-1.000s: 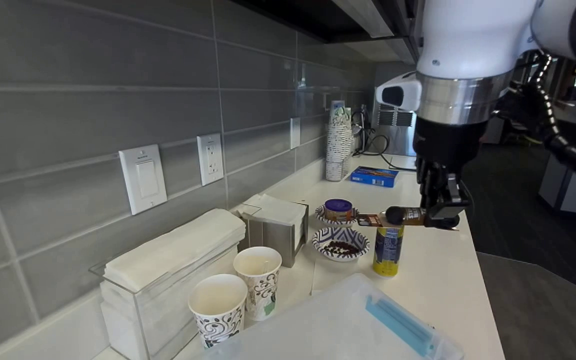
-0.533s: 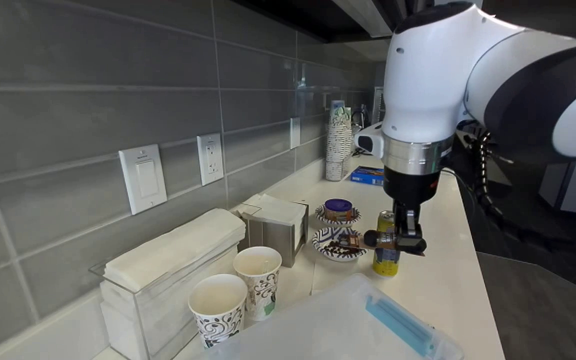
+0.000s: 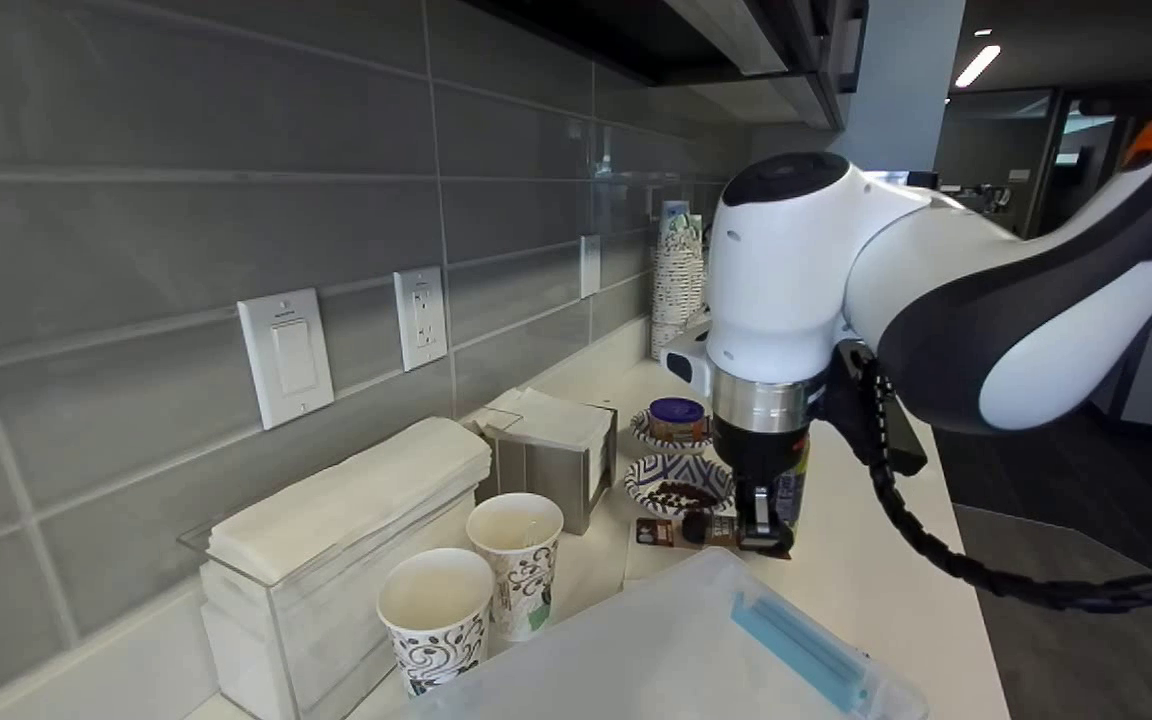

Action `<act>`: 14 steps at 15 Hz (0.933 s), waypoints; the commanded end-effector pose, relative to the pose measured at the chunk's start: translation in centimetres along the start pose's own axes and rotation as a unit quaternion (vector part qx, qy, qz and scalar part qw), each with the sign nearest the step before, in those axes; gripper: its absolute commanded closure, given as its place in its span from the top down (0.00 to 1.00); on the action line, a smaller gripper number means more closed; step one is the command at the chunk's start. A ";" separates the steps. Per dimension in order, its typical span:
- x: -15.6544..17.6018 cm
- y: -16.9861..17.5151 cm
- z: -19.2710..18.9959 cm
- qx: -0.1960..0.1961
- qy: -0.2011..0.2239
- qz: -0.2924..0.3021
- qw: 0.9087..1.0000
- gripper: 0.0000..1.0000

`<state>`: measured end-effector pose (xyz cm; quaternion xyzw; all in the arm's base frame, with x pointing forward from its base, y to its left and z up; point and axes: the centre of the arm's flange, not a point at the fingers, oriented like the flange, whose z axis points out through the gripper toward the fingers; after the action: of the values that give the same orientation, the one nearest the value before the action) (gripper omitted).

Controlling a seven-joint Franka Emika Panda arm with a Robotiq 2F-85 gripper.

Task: Move the brown object from the storage box to the counter

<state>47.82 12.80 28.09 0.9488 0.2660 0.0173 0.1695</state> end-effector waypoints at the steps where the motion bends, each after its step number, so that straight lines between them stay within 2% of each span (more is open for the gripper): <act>1: 3.0 -0.5 2.6 0.001 0.002 -0.010 1.000 0.06; 7: 4.7 -1.6 5.0 0.009 -0.007 -0.020 1.000 0.06; 13: 4.7 -2.4 6.6 0.013 -0.023 -0.027 0.999 0.06; 14: 4.6 -2.5 6.4 0.014 -0.024 -0.028 0.999 0.20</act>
<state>51.06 14.82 21.68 0.9440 0.2871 -0.0163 0.1617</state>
